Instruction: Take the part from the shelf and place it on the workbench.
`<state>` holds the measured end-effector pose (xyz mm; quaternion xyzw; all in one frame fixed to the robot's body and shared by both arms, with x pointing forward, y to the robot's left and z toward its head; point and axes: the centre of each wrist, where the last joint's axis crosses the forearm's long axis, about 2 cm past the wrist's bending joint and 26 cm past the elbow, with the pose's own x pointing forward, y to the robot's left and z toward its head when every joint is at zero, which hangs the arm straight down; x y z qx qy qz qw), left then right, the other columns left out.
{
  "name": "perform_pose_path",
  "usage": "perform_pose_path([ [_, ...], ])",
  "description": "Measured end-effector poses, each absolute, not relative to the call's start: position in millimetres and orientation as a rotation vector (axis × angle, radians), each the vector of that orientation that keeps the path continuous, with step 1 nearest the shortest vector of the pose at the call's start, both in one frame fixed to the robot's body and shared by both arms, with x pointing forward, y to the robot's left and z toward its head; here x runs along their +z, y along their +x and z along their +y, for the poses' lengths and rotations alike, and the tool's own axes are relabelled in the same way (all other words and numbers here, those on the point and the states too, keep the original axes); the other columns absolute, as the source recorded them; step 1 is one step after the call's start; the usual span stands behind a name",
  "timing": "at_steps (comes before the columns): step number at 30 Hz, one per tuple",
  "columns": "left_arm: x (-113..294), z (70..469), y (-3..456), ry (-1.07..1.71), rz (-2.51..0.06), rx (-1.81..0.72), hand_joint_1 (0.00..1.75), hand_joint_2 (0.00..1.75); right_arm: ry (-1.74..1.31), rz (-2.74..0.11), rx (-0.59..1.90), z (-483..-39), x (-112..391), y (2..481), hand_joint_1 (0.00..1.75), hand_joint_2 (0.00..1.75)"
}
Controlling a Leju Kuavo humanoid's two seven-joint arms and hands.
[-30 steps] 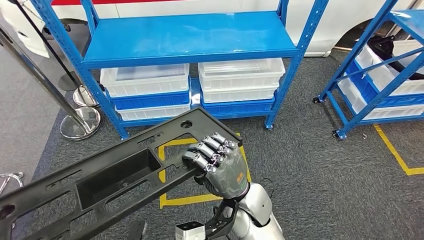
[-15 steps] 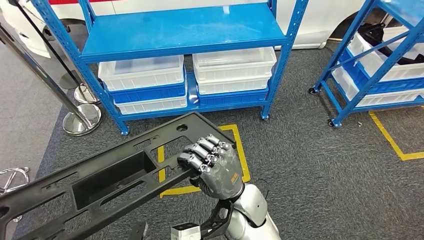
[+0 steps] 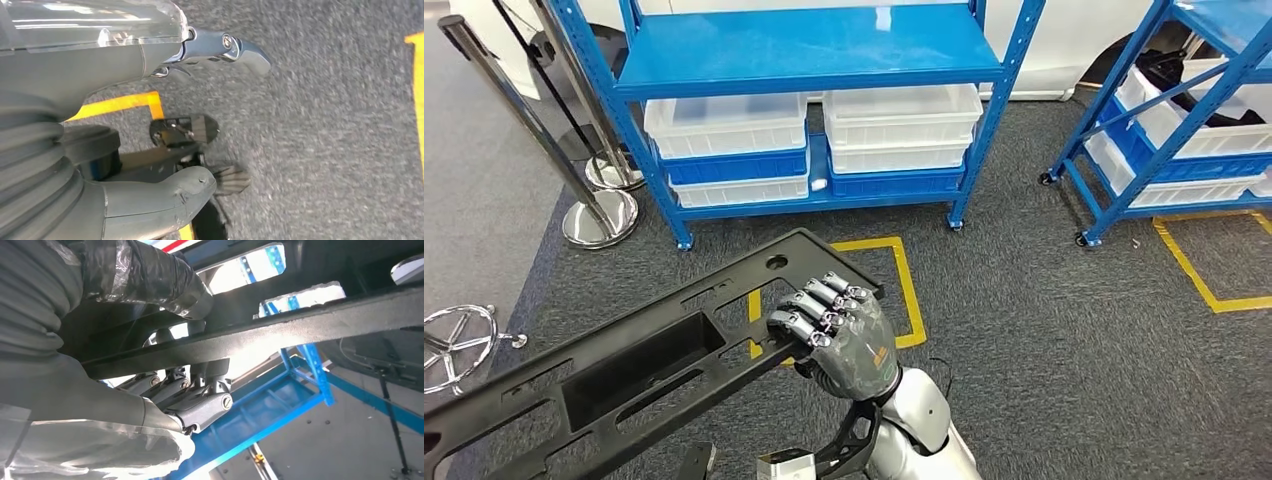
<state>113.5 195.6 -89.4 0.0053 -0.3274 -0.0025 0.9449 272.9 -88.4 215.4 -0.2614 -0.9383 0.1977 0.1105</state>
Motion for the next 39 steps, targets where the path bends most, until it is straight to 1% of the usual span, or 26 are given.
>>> perform_pose_path([
  [39,-87.4,192.7,119.0,-0.005,-0.67,-0.014,0.0,1.75,-0.759,-2.757,0.572,-83.2,221.9,274.3,1.75,1.75],
])
